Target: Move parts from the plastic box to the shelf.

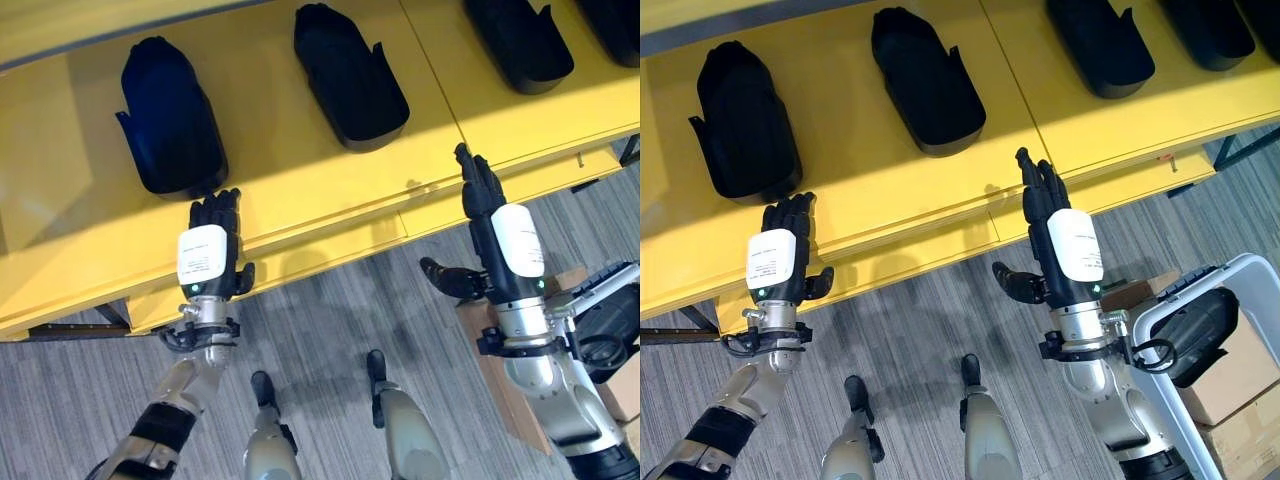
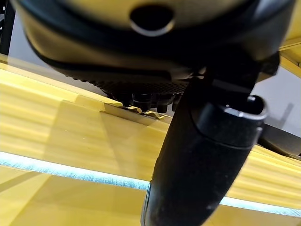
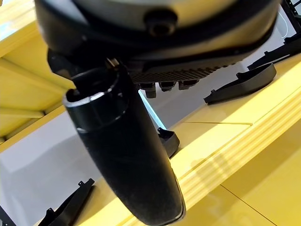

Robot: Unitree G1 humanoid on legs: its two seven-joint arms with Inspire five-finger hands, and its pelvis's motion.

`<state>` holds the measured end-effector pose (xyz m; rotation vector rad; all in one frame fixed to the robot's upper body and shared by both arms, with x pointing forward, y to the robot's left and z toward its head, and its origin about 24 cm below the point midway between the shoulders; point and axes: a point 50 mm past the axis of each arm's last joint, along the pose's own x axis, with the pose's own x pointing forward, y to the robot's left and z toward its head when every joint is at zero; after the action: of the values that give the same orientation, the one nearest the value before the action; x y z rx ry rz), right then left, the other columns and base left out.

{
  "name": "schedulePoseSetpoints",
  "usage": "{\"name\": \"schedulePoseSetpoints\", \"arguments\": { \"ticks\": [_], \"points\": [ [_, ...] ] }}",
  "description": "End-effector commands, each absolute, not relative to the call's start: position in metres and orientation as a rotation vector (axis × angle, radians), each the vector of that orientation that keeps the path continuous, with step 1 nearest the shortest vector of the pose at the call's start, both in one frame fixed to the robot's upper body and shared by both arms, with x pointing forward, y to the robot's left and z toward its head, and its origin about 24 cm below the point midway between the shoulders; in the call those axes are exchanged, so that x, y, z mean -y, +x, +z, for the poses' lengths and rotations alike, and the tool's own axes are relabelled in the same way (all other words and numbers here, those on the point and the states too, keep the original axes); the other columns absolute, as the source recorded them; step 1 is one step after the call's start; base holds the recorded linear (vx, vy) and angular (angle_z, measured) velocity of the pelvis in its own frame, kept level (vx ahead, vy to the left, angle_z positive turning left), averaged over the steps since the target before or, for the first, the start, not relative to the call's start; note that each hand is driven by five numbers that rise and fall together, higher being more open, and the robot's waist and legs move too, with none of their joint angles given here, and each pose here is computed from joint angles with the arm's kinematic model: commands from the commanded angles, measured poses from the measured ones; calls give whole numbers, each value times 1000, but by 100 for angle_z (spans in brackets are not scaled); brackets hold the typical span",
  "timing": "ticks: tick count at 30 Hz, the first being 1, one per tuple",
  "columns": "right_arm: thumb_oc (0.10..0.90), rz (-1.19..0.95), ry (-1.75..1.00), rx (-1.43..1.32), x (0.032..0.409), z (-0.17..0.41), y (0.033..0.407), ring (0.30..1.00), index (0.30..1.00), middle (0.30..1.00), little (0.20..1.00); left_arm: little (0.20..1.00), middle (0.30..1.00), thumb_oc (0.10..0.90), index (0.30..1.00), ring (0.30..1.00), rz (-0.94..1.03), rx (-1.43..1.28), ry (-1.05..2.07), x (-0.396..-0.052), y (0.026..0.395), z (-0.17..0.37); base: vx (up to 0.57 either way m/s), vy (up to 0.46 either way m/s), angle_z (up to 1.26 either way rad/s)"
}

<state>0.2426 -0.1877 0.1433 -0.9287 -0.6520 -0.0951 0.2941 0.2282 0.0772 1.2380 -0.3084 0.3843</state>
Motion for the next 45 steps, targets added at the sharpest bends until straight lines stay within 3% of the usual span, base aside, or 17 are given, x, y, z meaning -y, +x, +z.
{"name": "schedulePoseSetpoints", "arguments": {
  "ticks": [1, 17, 33, 45],
  "points": [
    [900, -196, -917, 926, 185, 189, 234, 1000, 1000, 1000, 1000, 1000, 1000, 900, 1000, 1000, 471, 326, 1274, -249, 301, 97, 0, 0, 0],
    [900, -192, -944, 917, 185, 189, 236, 1000, 1000, 1000, 1000, 1000, 1000, 900, 1000, 1000, 399, 361, 1249, -237, 296, 96, 0, 0, 0],
    [900, -83, -1115, 872, 187, 190, 247, 1000, 1000, 1000, 1000, 1000, 1000, 900, 1000, 1000, 111, 433, 1063, -217, 247, 95, -3, -5, 3],
    [900, -23, -1328, 726, 203, 182, 279, 1000, 1000, 1000, 1000, 1000, 1000, 900, 1000, 1000, 63, 418, 984, -218, 240, 96, -14, -7, 6]
  ]
}}
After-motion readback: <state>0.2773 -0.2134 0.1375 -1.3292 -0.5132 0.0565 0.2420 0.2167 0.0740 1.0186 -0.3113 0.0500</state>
